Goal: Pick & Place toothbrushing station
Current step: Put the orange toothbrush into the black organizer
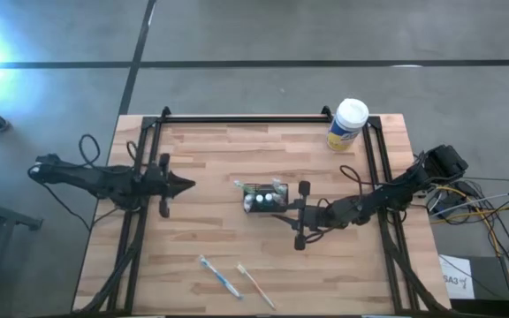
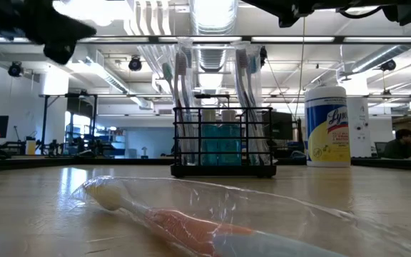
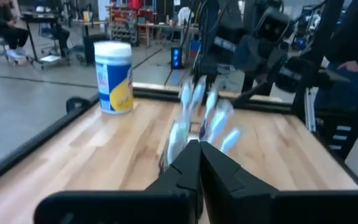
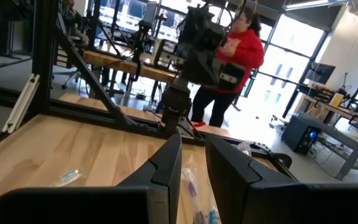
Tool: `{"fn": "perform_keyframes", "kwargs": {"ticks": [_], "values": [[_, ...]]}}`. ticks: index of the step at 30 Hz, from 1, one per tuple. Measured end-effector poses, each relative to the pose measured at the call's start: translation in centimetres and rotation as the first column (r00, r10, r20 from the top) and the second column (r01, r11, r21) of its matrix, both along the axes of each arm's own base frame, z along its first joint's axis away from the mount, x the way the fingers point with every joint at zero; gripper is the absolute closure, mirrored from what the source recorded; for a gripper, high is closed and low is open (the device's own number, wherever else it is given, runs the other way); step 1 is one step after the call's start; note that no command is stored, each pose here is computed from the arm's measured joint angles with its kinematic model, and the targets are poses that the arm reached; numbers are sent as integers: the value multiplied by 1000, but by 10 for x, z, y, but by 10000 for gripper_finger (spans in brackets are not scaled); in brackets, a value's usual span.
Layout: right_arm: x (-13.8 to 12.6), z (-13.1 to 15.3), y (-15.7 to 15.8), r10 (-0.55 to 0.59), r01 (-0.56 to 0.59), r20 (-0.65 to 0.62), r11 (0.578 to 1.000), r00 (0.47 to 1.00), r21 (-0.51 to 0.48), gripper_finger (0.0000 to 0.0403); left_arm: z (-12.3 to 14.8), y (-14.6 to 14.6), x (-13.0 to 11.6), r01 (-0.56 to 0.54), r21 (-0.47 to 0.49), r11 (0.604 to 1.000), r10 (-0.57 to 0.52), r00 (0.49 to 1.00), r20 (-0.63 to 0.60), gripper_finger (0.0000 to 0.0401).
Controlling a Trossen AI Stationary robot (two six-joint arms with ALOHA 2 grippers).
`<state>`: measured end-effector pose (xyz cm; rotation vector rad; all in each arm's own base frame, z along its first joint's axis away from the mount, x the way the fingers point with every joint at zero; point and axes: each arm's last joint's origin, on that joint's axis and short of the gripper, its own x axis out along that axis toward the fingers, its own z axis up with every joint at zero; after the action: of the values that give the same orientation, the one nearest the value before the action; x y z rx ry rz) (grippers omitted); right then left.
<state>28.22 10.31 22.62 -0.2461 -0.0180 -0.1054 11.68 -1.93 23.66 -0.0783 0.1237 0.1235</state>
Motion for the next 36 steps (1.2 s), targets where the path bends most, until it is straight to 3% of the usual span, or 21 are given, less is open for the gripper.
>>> {"fn": "perform_keyframes", "kwargs": {"ticks": [6,11,16,24,36], "values": [[0,-4,-1,-3,2,-38,1000,999,-16,335,-42,0,-1,5,-21,1000,-4,1000,7,396],[0,-4,-1,-2,3,-35,1000,999,14,335,-61,1,-5,12,25,1000,-12,1000,-9,398],[0,-4,0,1,1,-29,998,1000,70,335,-61,2,-11,49,79,996,-51,998,23,399],[-1,9,2,10,-10,1,993,1000,119,335,-52,6,-27,45,41,998,-46,998,39,399],[-58,57,-33,4,16,-72,962,997,271,352,-55,6,-30,69,44,997,-70,997,25,396]]}}
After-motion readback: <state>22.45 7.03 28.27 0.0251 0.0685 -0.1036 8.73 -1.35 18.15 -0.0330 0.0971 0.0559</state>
